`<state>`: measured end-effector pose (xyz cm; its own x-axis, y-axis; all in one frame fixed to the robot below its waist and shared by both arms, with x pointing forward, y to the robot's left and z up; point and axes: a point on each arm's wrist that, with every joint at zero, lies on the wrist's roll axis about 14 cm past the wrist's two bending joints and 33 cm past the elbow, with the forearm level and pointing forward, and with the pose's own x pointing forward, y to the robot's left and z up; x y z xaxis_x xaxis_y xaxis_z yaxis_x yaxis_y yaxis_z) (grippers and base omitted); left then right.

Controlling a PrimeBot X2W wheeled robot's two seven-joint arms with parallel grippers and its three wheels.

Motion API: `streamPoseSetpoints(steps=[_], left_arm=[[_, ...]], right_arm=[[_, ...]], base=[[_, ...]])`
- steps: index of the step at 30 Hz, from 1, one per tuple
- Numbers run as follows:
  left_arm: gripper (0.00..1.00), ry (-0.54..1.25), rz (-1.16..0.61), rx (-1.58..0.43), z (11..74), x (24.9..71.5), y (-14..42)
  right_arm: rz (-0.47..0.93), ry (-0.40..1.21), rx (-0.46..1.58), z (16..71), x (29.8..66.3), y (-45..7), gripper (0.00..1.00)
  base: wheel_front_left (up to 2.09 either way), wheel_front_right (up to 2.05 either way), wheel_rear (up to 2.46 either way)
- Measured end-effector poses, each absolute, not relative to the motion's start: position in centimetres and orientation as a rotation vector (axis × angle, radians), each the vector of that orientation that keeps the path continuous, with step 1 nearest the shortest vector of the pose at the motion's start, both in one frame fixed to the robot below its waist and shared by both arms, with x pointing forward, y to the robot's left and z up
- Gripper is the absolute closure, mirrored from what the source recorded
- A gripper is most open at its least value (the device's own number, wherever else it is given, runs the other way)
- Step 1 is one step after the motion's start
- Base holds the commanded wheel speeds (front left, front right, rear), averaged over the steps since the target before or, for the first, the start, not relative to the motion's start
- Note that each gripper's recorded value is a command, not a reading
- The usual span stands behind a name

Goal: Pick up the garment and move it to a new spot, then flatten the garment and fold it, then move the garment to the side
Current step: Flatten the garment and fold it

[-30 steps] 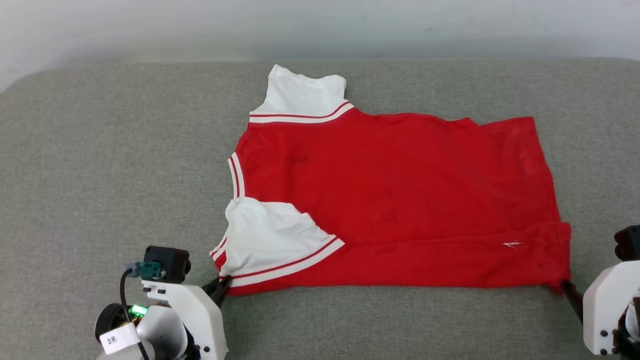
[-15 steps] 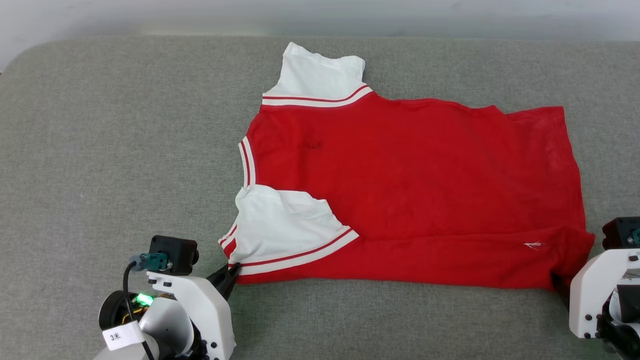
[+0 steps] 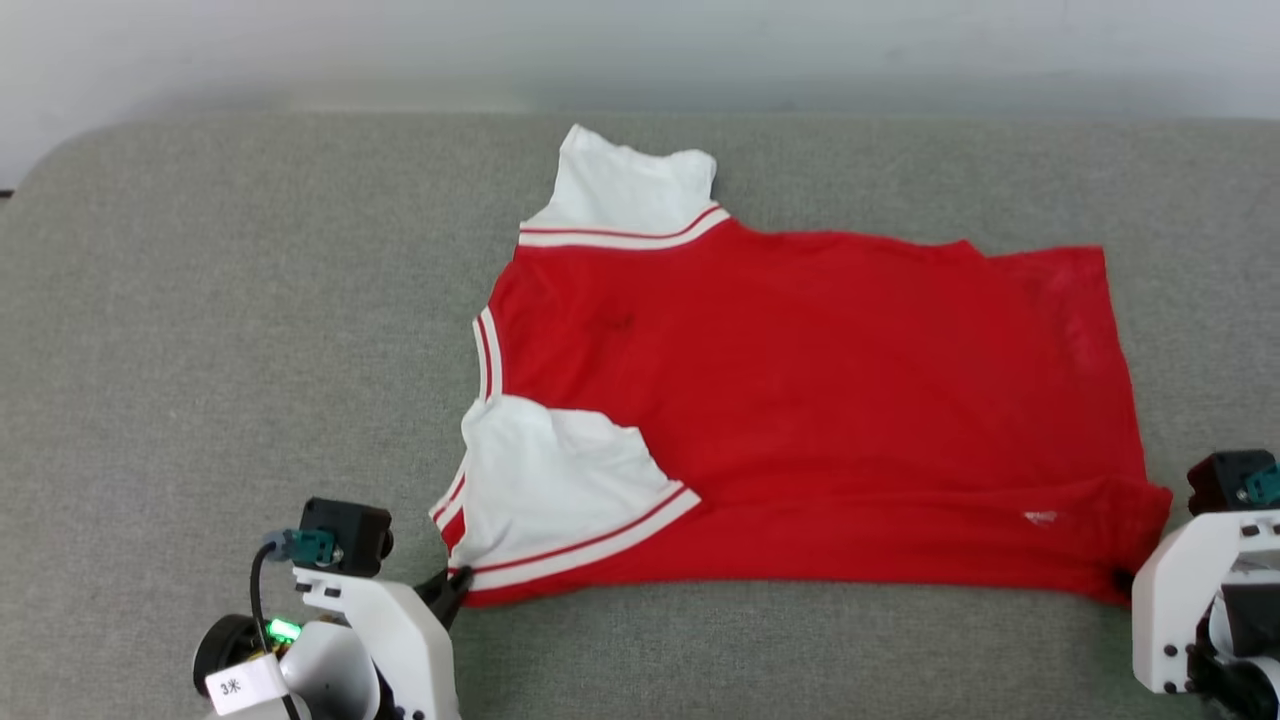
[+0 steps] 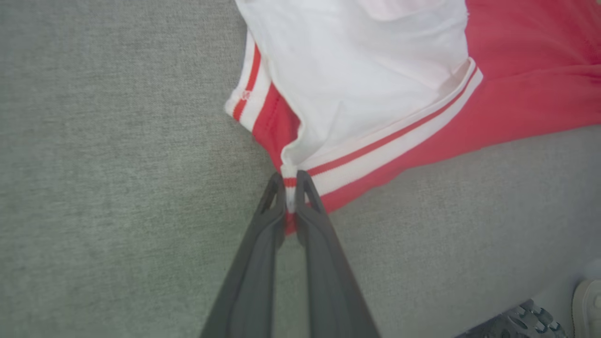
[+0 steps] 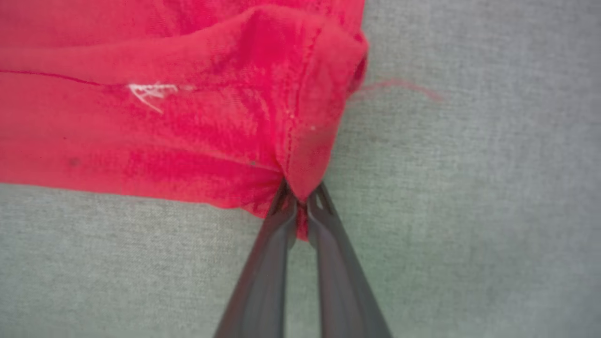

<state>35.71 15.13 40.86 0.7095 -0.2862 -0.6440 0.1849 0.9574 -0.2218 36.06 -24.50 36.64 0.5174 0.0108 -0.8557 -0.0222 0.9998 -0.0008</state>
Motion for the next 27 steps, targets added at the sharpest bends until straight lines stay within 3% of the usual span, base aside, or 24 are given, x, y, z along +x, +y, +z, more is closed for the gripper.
streamPoseSetpoints(steps=[16,27], left_arm=[[1.0,0.832,-0.289,-0.162,40.7,28.9,14.8],[1.0,0.903,-0.3,-0.165,38.0,28.4,14.5]], right_arm=[[0.011,1.083,0.021,38.4,29.0,-26.2,1.0],[0.002,1.141,0.02,36.4,28.0,-26.0,1.0]], base=[[0.0,0.0,0.0],[0.0,0.0,0.0]])
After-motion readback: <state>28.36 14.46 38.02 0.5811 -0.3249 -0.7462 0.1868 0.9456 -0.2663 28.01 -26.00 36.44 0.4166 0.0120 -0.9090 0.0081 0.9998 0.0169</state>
